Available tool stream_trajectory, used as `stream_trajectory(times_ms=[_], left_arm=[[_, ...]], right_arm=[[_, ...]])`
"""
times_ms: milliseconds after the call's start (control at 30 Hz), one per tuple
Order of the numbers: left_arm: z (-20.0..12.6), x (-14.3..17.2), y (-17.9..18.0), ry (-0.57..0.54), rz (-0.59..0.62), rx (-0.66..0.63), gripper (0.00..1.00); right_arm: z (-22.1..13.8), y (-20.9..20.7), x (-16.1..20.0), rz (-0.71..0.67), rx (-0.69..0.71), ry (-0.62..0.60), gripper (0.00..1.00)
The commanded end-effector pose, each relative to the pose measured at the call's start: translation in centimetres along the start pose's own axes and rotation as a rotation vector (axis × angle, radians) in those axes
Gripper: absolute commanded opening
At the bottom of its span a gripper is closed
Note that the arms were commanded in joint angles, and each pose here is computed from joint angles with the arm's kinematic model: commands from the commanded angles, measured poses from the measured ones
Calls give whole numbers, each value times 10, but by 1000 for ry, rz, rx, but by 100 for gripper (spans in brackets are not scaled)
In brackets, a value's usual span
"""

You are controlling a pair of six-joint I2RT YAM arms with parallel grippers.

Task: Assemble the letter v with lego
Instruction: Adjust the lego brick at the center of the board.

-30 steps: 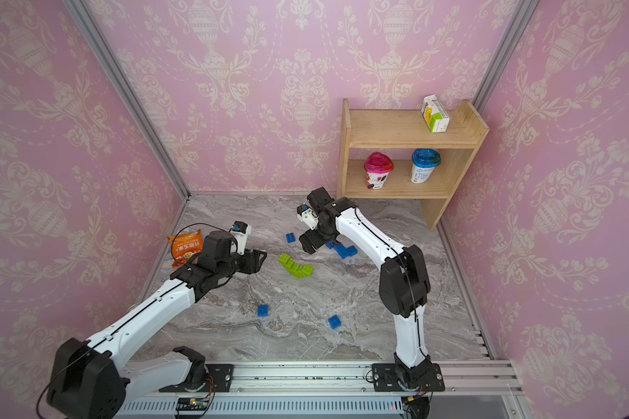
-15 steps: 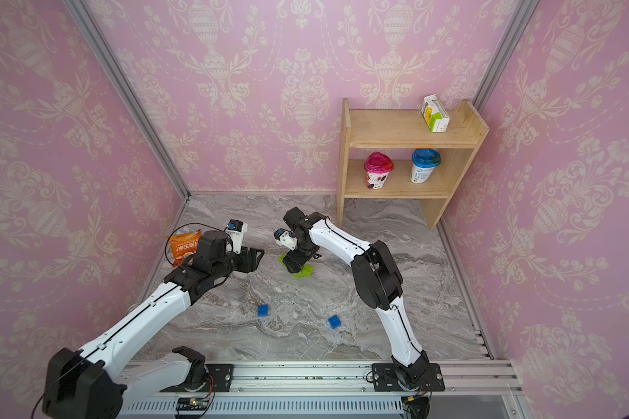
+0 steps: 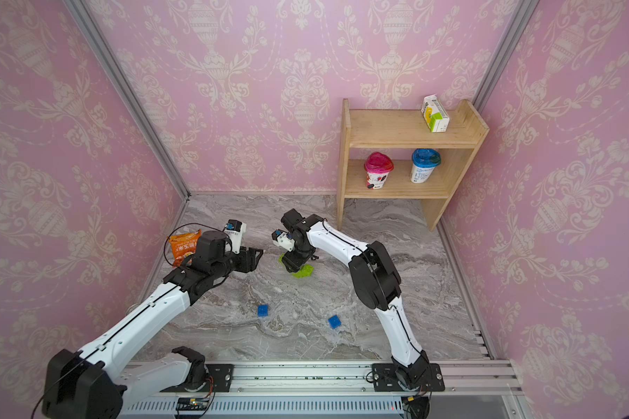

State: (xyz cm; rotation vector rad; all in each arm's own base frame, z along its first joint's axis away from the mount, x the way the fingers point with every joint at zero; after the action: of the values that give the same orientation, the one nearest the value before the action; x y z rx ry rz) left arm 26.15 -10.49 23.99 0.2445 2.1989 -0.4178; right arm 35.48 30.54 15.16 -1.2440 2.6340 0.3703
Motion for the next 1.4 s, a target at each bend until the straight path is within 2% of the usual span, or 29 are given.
stream_trajectory(times_ms=[0,167,333,433,533,1000,1167,1367], left_arm=[[0,4,5,14,8,-33,68],[0,3,6,12,9,-35,69],[0,3,7,10,12,-38,68],[-1,3,7,12,12,-41,69],[-1,2,7,8,13,-41,69],[-6,2,9,-4,15,-57,69],[-8,2,10,-6,15,-61,70],[-9,3,10,-6,15,-63,70]], right_arm=[[18,2,6,31,-26,39,68],[23,2,9,41,-29,45,65],[25,1,9,47,-27,46,55],[26,1,10,49,-26,47,54],[25,2,10,52,-29,42,48],[18,7,10,57,-78,21,38],[14,12,10,55,-152,10,35],[8,27,12,42,-350,-19,33]])
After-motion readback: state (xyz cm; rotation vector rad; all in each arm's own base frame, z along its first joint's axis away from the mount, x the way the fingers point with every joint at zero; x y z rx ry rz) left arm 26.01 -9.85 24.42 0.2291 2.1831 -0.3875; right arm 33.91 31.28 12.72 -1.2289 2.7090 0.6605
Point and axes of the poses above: each gripper's point midway between its finger pads, its own z axis out along the fingers, its own y axis along the line the jaws close on, x = y × z, the point moved 9 cm from there along -z, back along the fingers, and after that the axes turned 3 degrees about z, right-handed, at the moved point
